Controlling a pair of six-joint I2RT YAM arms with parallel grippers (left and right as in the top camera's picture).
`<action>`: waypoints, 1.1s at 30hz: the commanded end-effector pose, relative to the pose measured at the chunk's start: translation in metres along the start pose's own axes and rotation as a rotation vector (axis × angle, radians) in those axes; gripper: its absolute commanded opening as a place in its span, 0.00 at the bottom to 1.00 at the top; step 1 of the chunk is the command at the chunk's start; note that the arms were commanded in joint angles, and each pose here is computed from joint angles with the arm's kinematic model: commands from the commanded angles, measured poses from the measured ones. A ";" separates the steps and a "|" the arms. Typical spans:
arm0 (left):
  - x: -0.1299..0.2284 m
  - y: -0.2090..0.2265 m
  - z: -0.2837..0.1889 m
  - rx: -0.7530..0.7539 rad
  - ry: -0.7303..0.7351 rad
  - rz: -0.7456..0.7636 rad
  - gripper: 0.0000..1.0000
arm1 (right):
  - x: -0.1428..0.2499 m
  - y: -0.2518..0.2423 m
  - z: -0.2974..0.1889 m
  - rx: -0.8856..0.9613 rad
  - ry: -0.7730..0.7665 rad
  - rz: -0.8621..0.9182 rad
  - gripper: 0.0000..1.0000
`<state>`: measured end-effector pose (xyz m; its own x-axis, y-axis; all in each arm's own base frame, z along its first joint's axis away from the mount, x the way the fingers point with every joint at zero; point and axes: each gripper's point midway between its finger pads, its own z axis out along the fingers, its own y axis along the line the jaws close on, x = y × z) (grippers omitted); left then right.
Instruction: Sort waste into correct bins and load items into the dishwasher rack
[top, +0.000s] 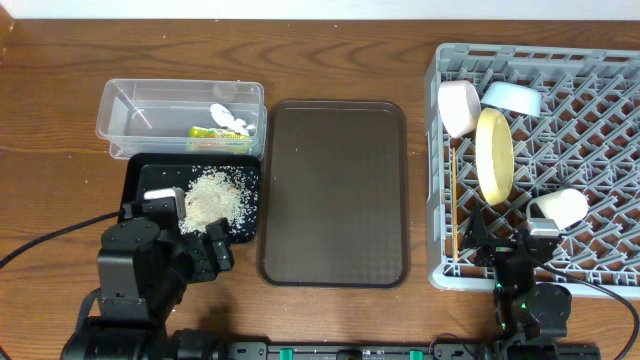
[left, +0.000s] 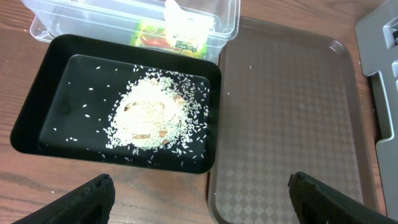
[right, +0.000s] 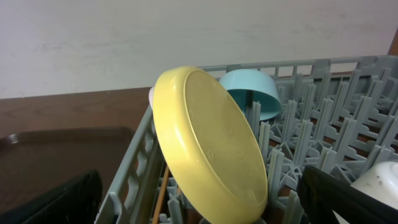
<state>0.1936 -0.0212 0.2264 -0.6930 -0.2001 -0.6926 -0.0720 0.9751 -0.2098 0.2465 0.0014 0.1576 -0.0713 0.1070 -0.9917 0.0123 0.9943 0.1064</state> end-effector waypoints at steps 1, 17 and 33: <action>0.002 0.000 0.001 0.000 0.003 0.004 0.92 | 0.000 -0.002 0.000 0.012 -0.002 -0.013 0.99; 0.037 0.026 0.032 -0.053 -0.140 0.011 0.92 | 0.000 -0.002 0.000 0.012 -0.002 -0.013 0.99; 0.018 0.028 0.089 0.043 -0.633 0.038 0.92 | 0.000 -0.002 0.000 0.012 -0.002 -0.013 0.99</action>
<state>0.2389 -0.0101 0.1488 -0.1815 -0.2263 -0.9570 -0.0106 0.9736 -0.2282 0.2465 0.0013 0.1576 -0.0712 0.1070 -0.9917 0.0131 0.9942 0.1063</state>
